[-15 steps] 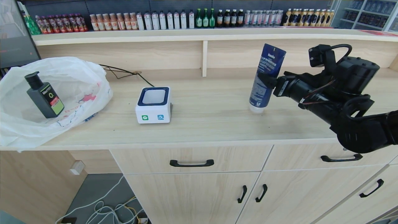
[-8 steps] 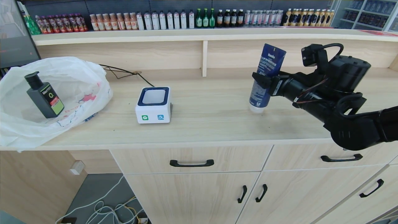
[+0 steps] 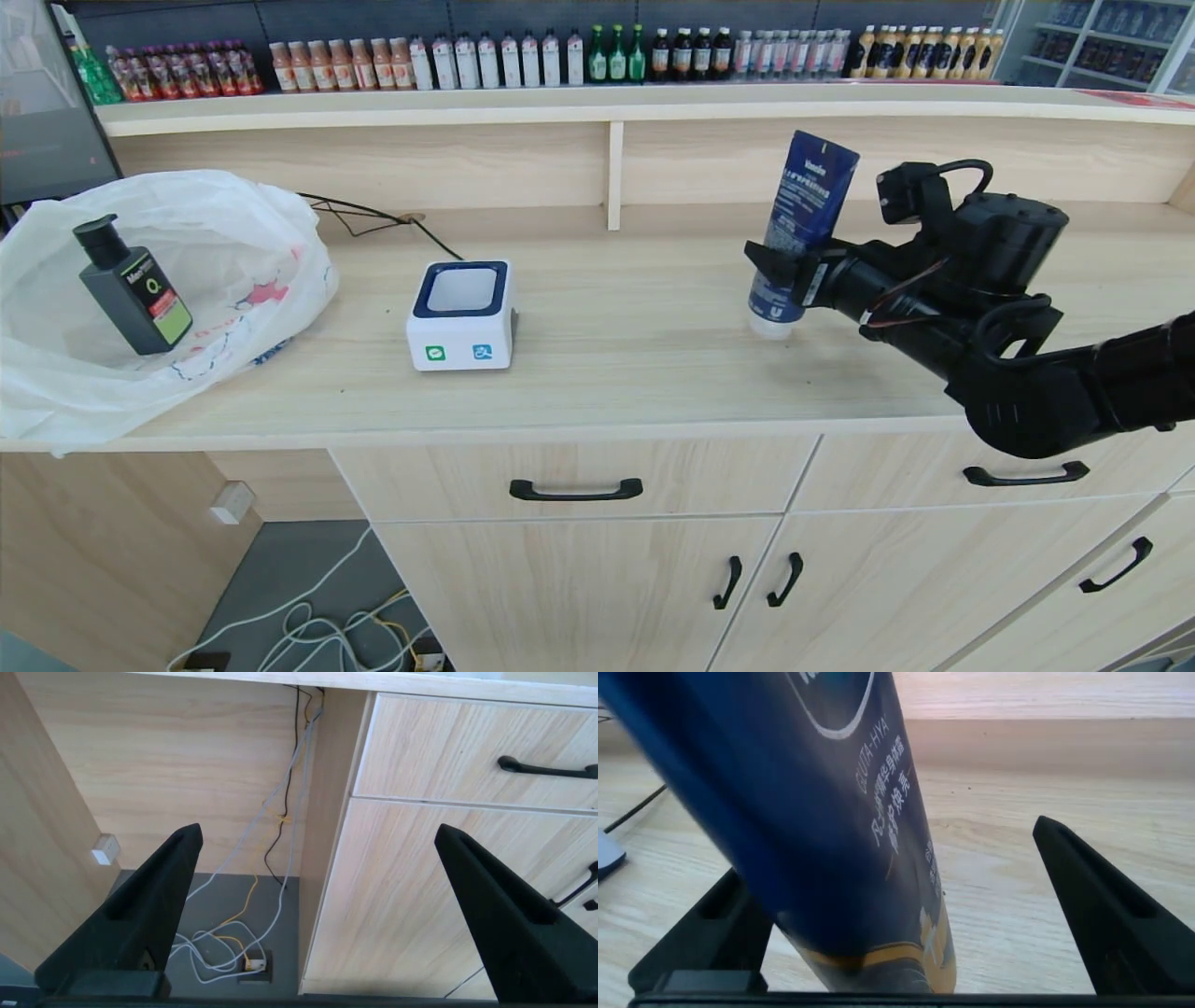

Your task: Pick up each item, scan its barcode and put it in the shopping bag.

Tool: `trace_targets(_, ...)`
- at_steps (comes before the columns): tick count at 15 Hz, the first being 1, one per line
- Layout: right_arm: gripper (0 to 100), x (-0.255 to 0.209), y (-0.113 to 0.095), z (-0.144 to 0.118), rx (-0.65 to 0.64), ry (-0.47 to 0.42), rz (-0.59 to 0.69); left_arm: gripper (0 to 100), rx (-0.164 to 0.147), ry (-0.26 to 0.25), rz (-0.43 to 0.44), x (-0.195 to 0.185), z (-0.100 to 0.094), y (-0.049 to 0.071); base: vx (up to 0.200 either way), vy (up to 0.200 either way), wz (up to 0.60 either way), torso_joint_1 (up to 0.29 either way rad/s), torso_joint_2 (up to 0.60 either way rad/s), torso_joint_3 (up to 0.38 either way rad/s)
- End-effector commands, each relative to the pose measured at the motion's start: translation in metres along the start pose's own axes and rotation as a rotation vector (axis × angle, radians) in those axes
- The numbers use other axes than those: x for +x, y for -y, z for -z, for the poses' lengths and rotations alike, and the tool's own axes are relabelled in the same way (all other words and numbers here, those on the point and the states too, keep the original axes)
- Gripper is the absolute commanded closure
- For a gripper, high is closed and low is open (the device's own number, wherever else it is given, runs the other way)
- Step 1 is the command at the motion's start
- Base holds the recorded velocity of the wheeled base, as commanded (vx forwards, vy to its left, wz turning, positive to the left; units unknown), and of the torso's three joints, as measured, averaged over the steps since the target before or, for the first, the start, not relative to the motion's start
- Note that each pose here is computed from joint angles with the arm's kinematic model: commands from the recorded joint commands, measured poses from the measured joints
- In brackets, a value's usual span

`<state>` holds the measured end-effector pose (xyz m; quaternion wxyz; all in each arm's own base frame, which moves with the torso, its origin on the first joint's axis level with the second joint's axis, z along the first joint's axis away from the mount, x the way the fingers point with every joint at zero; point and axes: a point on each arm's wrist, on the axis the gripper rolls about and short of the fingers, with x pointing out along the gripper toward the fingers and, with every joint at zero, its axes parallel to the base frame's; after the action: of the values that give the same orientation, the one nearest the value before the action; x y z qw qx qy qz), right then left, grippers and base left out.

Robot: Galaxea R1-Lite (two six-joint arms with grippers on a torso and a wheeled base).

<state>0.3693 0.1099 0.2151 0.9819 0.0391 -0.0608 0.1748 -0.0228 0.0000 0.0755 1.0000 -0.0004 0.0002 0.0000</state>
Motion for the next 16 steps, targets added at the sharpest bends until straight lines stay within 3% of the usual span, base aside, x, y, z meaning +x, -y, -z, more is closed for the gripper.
trace_targets(1, 0, 0.0007, 0.0003, 0.0032, 0.000, -0.008, 0.000, 0, -0.001, 0.000, 0.000, 0.0000, 0.0000, 0.0000, 0.000, 0.000, 0.00, 0.000, 0.00, 0.000)
trace_targets(12, 0, 0.0054, 0.0007, 0.0119, 0.005, -0.023, 0.004, 0, -0.001, 0.000, 0.000, 0.0000, 0.0000, 0.0000, 0.000, 0.000, 0.00, 0.000, 0.00, 0.000)
trace_targets(13, 100, 0.0056, 0.0013, 0.0125, 0.005, -0.025, 0.006, 0, 0.001, 0.000, 0.000, 0.0000, 0.0000, 0.0000, 0.000, 0.000, 0.00, 0.000, 0.00, 0.000)
trace_targets(16, 100, 0.0052, 0.0012, 0.0120, 0.006, -0.022, 0.004, 0, 0.001, 0.000, 0.000, 0.0000, 0.0000, 0.0000, 0.000, 0.000, 0.00, 0.000, 0.00, 0.000)
